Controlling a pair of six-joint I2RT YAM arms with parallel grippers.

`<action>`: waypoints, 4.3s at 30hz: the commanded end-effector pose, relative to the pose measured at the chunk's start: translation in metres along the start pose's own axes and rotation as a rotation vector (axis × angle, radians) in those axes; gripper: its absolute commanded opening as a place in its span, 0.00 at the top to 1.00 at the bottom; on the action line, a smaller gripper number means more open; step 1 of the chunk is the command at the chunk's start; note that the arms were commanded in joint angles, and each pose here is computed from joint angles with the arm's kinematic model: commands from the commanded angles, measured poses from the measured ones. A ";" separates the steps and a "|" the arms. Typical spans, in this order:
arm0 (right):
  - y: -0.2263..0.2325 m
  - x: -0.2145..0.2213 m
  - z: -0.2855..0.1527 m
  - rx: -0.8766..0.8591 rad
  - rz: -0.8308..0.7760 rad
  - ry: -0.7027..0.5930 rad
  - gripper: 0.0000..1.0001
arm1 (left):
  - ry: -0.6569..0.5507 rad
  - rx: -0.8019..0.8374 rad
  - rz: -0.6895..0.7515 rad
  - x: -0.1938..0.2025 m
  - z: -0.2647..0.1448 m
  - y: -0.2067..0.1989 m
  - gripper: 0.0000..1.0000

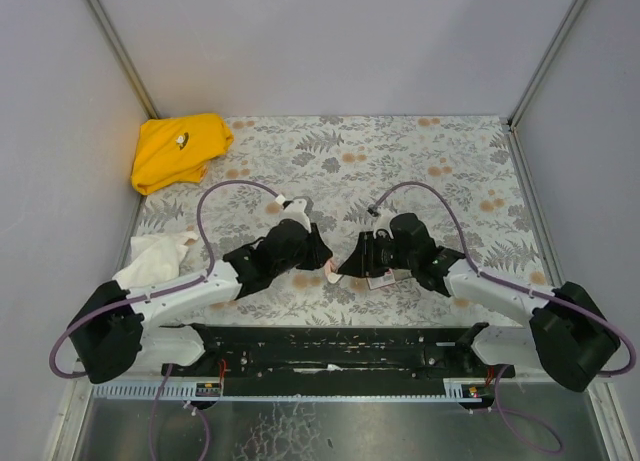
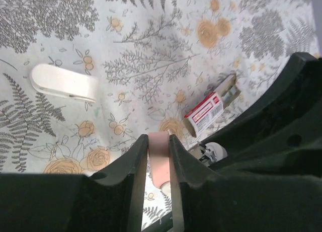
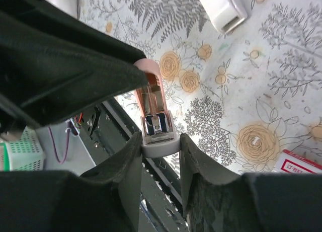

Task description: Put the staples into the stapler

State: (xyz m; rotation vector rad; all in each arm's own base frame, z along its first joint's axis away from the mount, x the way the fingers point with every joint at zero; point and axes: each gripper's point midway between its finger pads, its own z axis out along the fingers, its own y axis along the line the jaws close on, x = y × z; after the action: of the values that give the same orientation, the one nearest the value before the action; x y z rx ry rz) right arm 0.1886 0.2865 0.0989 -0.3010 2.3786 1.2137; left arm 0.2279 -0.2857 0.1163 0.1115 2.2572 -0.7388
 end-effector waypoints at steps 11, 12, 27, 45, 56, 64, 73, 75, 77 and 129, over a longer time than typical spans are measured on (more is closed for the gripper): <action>0.032 -0.046 -0.069 0.022 -0.356 -0.269 1.00 | -0.020 -0.021 -0.145 -0.019 -0.022 0.035 0.72; 0.033 -0.047 -0.073 0.019 -0.367 -0.287 1.00 | -0.017 -0.013 -0.158 -0.017 -0.024 0.035 0.70; 0.011 -0.070 -0.083 0.104 -0.421 -0.522 1.00 | -0.089 0.117 -0.179 -0.068 -0.060 -0.007 0.26; -0.078 -0.148 -0.048 0.531 -0.526 -0.819 1.00 | -0.183 -0.047 0.045 -0.120 -0.111 0.036 0.00; -0.113 -0.131 -0.014 0.573 -0.482 -0.740 1.00 | -0.245 -0.184 0.132 -0.134 -0.104 0.071 0.00; -0.129 -0.105 0.000 0.567 -0.436 -0.634 0.99 | -0.261 -0.211 0.121 -0.132 -0.103 0.083 0.00; -0.146 -0.085 0.005 0.580 -0.400 -0.602 0.93 | -0.273 -0.220 0.104 -0.132 -0.105 0.089 0.00; -0.149 -0.080 0.004 0.582 -0.388 -0.595 0.88 | -0.272 -0.222 0.100 -0.132 -0.104 0.090 0.00; -0.150 -0.076 0.001 0.585 -0.381 -0.592 0.81 | -0.270 -0.223 0.096 -0.131 -0.103 0.091 0.00; -0.017 -0.092 0.112 0.261 -0.720 0.031 0.30 | -0.279 -0.315 -0.007 -0.126 -0.105 0.117 0.00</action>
State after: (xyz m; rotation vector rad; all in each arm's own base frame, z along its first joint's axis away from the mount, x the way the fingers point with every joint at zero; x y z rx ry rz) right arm 0.3072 0.3476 0.0719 -0.8668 2.1501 0.5731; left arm 0.2829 -0.1211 0.2005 -0.1032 2.1088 -0.3822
